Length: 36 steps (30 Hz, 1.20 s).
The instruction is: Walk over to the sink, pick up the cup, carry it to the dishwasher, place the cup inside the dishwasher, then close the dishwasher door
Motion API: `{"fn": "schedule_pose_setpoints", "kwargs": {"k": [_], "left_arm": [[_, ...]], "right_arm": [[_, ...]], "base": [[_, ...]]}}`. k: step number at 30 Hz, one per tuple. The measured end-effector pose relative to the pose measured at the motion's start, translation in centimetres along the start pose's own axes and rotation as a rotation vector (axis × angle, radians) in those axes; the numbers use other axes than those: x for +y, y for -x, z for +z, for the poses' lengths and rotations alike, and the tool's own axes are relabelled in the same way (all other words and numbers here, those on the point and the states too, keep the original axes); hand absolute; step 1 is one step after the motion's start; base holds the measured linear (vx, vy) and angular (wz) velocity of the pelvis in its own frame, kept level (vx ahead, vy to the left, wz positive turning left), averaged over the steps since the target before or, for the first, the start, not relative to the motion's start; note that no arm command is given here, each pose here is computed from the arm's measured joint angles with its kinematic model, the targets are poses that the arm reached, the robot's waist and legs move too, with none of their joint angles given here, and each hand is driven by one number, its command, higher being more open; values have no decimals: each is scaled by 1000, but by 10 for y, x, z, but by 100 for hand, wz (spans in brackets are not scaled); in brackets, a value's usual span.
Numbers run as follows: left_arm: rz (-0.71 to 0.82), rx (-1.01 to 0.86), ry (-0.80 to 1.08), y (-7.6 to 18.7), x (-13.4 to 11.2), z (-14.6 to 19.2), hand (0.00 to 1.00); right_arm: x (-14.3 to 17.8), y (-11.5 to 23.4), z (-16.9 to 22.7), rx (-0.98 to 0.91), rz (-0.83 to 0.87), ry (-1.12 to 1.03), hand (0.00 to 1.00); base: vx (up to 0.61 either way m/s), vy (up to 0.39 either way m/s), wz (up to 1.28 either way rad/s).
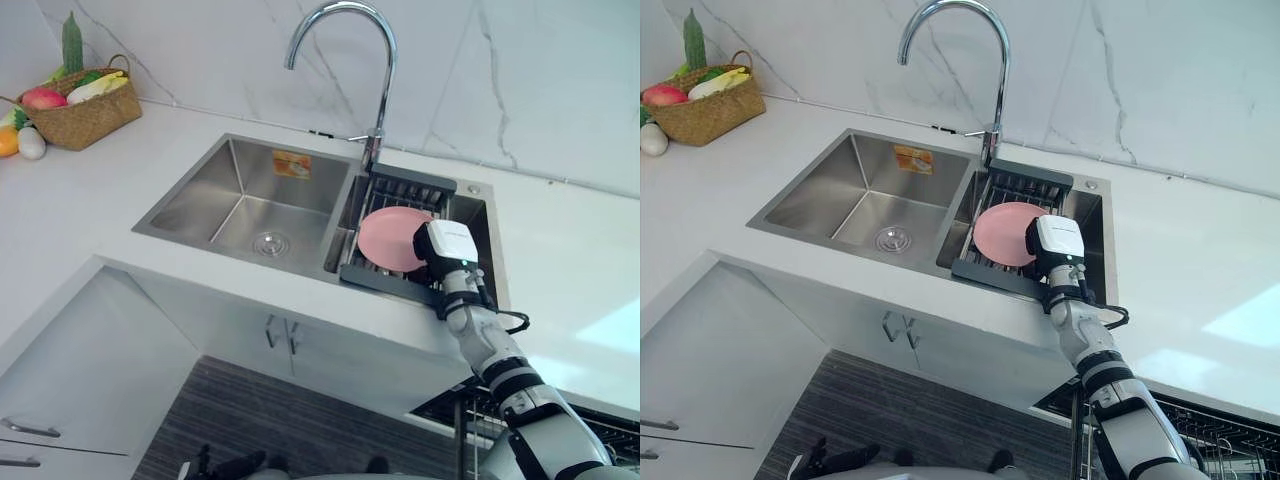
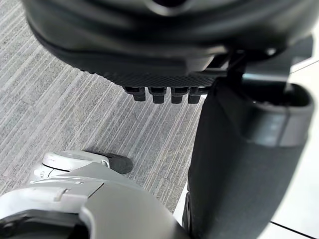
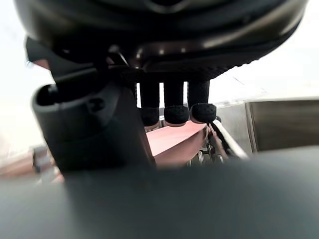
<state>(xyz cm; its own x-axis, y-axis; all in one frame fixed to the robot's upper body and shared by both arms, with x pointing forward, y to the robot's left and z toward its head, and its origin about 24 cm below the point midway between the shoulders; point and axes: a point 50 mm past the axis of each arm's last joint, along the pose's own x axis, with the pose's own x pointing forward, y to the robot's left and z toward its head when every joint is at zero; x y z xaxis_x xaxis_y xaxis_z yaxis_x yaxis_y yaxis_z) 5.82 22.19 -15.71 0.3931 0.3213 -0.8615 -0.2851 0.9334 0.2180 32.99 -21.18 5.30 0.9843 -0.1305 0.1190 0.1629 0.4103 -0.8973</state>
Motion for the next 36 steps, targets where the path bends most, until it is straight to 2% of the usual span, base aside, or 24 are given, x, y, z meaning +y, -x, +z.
{"fn": "schedule_pose_setpoints", "kwargs": {"k": [1, 11, 18, 19, 25, 32, 36], "left_arm": [[-6, 0, 7, 0, -3, 0, 100], [-13, 3, 30, 0, -7, 1, 100], [-12, 4, 31, 0, -7, 1, 100], [-12, 4, 31, 0, -6, 1, 100], [-8, 3, 29, 0, -5, 1, 100], [-2, 2, 25, 0, -2, 1, 100], [1, 4, 33, 0, -1, 0, 100]], "right_arm": [[-7, -2, -4, 49, -26, -117, 0], [-21, -11, -20, 225, 30, -609, 0], [-23, -17, -21, 253, 20, -639, 0], [-23, -17, -20, 253, 18, -632, 100], [-23, -19, -12, 217, -9, -487, 100], [-31, -21, -5, 195, -68, -481, 100], [-40, -23, 2, 153, -84, -405, 100]], "base": [[0, 0, 0], [0, 1, -1], [0, 0, 2], [0, 0, 8], [0, 0, 1], [0, 0, 0], [0, 0, 0]]}}
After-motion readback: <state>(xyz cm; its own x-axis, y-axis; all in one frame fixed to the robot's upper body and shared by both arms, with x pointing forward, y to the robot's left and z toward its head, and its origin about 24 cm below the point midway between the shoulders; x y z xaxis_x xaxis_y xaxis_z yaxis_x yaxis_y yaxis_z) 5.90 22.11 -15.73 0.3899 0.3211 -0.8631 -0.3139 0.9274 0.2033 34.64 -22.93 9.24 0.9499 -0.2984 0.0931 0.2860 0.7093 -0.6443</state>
